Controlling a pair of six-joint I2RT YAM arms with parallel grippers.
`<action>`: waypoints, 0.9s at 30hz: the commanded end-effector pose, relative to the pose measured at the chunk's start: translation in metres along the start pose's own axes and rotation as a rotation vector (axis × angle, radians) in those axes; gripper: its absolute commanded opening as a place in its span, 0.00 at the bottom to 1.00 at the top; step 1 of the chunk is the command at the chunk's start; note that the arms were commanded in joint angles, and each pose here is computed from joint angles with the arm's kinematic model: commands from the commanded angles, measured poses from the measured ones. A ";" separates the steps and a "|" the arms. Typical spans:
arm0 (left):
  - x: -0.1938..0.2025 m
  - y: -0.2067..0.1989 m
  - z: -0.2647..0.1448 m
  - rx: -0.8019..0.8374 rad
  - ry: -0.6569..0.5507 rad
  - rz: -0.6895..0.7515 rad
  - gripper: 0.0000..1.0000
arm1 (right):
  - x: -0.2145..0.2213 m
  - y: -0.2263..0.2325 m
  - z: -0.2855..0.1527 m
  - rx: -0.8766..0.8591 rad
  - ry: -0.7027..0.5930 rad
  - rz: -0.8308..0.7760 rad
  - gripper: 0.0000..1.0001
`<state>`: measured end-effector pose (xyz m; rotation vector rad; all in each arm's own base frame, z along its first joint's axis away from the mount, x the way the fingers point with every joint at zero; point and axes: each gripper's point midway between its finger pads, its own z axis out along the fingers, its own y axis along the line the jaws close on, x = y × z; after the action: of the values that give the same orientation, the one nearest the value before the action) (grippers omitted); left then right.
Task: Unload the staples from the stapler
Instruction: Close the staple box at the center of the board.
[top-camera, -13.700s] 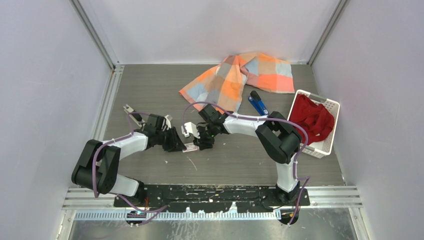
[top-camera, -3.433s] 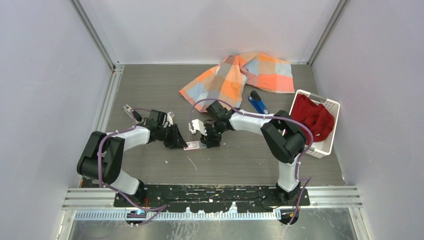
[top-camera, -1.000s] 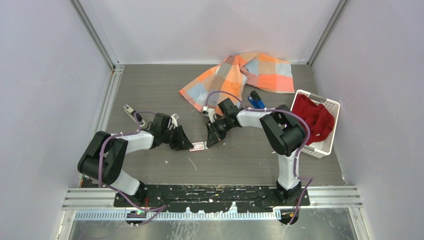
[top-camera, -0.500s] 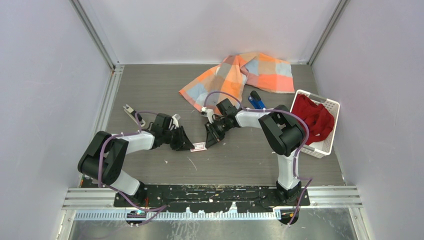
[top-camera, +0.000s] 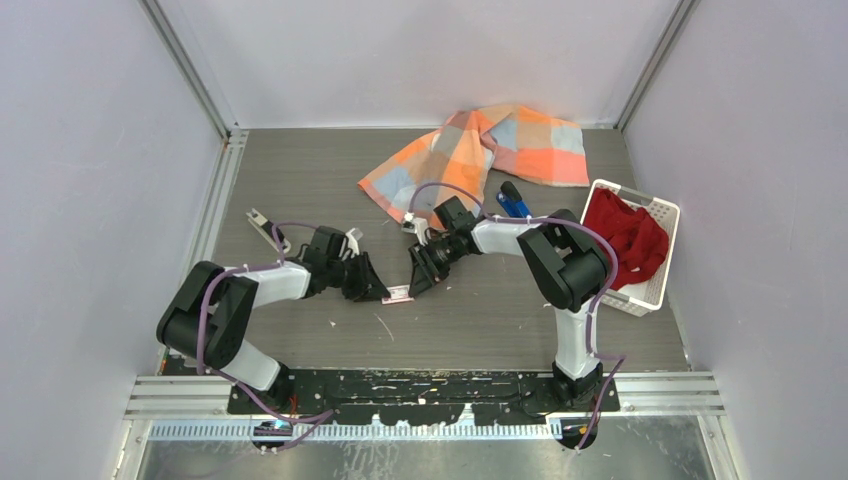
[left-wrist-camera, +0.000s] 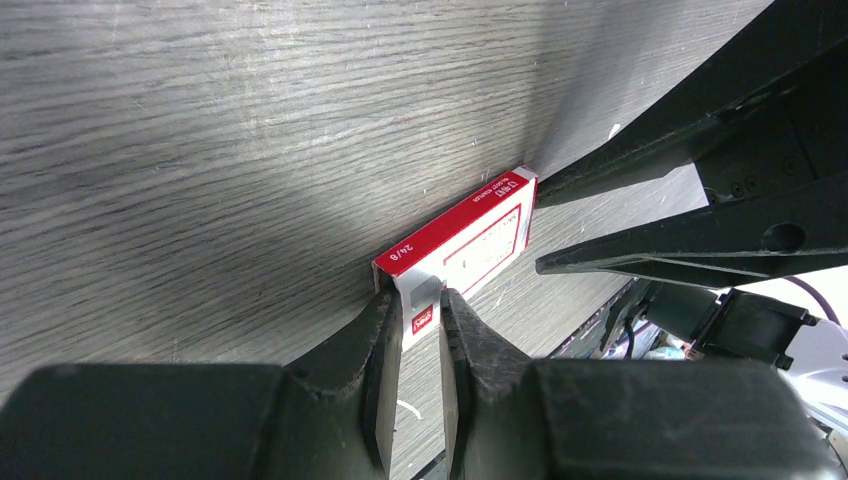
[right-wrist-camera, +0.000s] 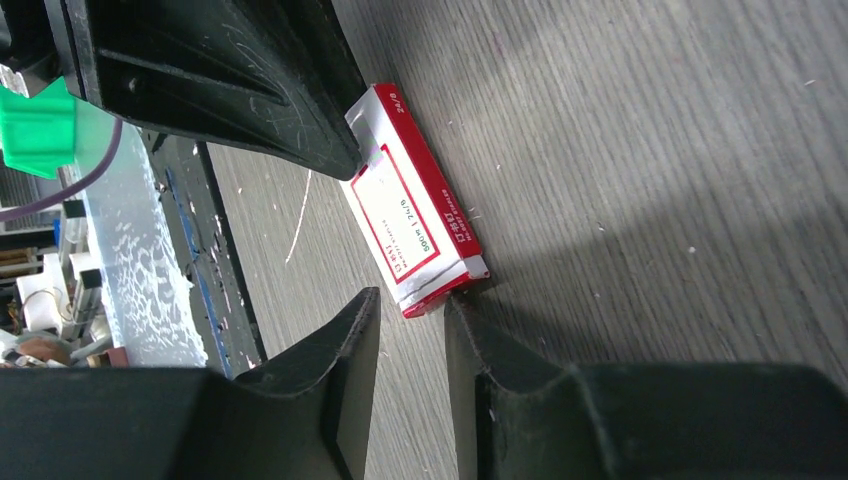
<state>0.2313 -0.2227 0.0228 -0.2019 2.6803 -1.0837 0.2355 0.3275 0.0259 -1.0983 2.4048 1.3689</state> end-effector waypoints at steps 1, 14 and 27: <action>-0.001 0.005 0.004 -0.035 0.003 0.013 0.22 | -0.015 0.006 0.000 -0.039 -0.042 -0.020 0.36; 0.002 0.004 0.010 -0.019 0.014 0.004 0.23 | -0.014 0.015 0.007 -0.129 -0.057 0.035 0.36; 0.003 0.014 0.004 -0.071 0.008 0.005 0.24 | -0.014 -0.023 -0.012 0.061 -0.062 0.052 0.35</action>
<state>0.2317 -0.2255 0.0226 -0.2169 2.6903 -1.1028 0.2410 0.3253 0.0240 -0.9574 2.4597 1.4717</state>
